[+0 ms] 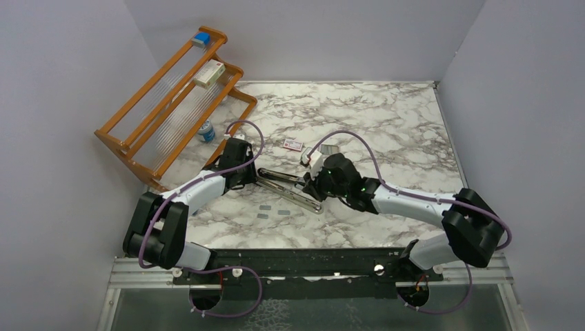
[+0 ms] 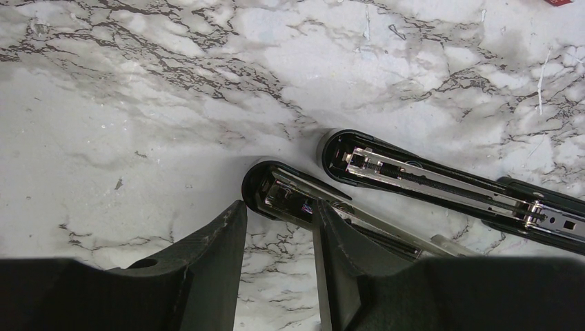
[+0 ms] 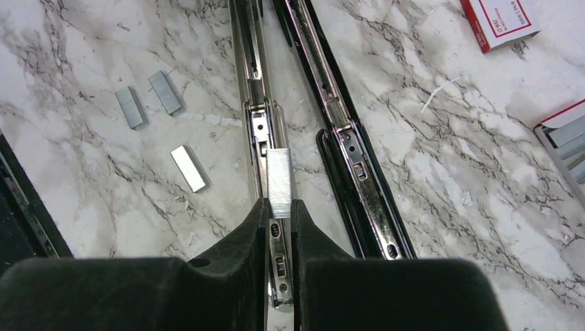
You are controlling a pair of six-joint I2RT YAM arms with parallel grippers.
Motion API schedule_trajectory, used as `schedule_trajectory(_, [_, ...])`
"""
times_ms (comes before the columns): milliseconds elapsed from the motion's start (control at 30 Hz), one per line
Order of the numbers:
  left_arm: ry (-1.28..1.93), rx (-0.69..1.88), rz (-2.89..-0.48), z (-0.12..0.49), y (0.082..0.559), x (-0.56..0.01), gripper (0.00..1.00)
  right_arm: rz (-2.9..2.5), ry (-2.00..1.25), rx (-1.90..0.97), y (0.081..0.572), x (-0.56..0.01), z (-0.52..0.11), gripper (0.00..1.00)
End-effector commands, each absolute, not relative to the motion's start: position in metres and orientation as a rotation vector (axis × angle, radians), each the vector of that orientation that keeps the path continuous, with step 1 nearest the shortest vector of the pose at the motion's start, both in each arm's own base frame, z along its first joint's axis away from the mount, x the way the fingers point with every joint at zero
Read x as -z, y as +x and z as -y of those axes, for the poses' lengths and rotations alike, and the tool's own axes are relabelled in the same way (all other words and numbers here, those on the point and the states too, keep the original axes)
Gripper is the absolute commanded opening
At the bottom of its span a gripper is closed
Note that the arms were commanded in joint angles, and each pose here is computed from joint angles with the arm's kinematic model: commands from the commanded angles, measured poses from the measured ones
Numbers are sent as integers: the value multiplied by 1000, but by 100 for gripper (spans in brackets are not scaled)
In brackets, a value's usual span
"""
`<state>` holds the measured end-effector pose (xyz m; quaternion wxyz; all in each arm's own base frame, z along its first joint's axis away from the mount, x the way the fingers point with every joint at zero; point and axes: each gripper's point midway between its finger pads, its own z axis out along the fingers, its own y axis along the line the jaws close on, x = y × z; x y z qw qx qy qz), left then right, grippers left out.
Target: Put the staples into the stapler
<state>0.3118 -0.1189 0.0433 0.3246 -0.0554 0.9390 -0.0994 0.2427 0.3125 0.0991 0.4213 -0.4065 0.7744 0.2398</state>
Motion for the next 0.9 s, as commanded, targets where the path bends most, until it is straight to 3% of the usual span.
schedule_trajectory(0, [-145,258,-2504,117,304,-31,43,-1995,-1011,-592,242,-94,-313,12])
schedule_trajectory(867, [-136,289,-2502,121,303,-32,43,-2113,-943,-605,236,-80,-317,12])
